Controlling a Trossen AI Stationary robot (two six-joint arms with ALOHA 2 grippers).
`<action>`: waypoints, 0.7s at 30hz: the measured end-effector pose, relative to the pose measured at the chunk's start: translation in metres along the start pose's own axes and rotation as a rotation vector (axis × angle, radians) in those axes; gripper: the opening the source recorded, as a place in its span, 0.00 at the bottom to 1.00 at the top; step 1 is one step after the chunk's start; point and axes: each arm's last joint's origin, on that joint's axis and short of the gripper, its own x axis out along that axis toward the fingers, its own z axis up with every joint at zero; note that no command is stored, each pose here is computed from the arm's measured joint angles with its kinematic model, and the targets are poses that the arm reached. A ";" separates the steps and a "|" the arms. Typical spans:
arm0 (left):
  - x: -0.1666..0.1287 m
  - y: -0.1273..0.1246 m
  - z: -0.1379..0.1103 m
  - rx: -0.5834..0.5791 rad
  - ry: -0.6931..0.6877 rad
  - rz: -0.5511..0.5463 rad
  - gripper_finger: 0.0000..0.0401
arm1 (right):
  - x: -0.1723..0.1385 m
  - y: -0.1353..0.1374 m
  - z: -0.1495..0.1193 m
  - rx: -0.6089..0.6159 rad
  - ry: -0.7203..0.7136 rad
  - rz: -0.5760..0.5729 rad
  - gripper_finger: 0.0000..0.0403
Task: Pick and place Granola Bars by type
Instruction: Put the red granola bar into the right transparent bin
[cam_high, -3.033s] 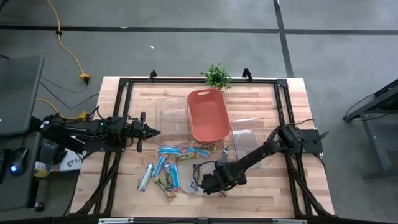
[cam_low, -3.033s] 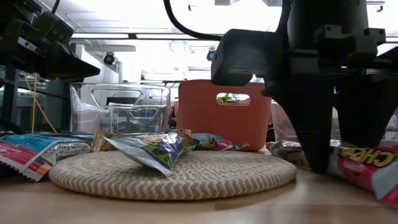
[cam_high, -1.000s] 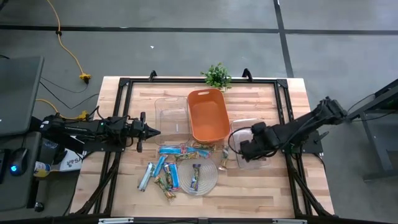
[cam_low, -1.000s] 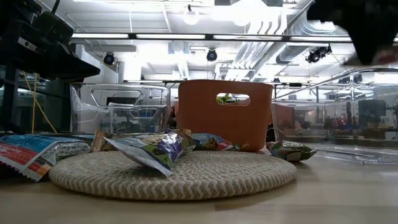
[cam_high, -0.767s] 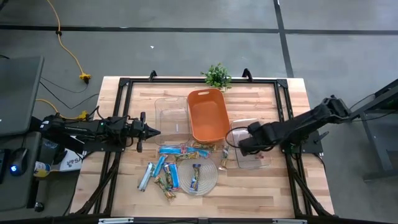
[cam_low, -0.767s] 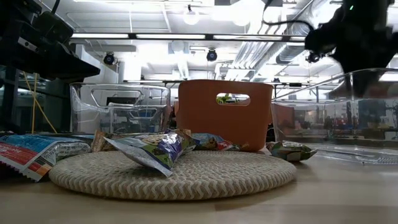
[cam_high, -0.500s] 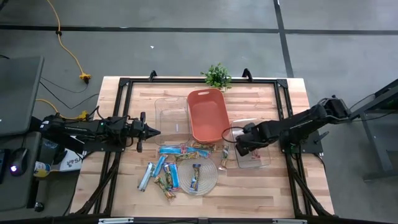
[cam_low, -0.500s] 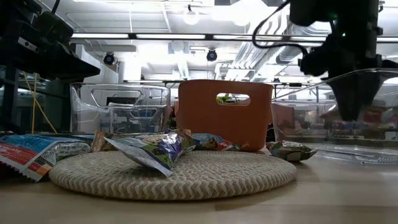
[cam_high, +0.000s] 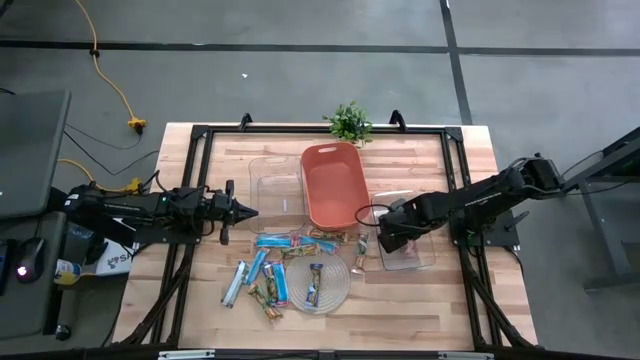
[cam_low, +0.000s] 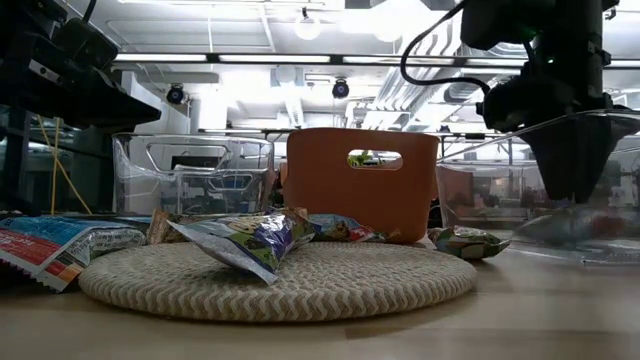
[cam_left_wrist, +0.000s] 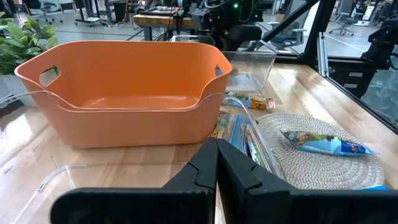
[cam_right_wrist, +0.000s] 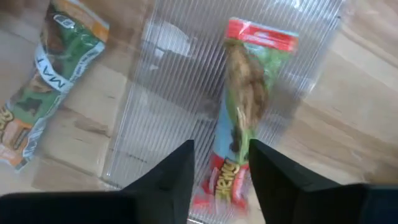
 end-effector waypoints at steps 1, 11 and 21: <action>0.000 0.000 0.000 0.000 0.000 0.000 0.00 | 0.000 0.000 0.000 -0.009 0.001 0.004 0.37; 0.000 0.000 0.000 0.000 0.000 0.000 0.00 | -0.024 -0.005 0.000 0.023 -0.100 0.131 0.43; 0.000 0.000 0.000 0.000 0.000 0.000 0.00 | -0.080 -0.014 0.004 0.137 -0.403 0.524 0.43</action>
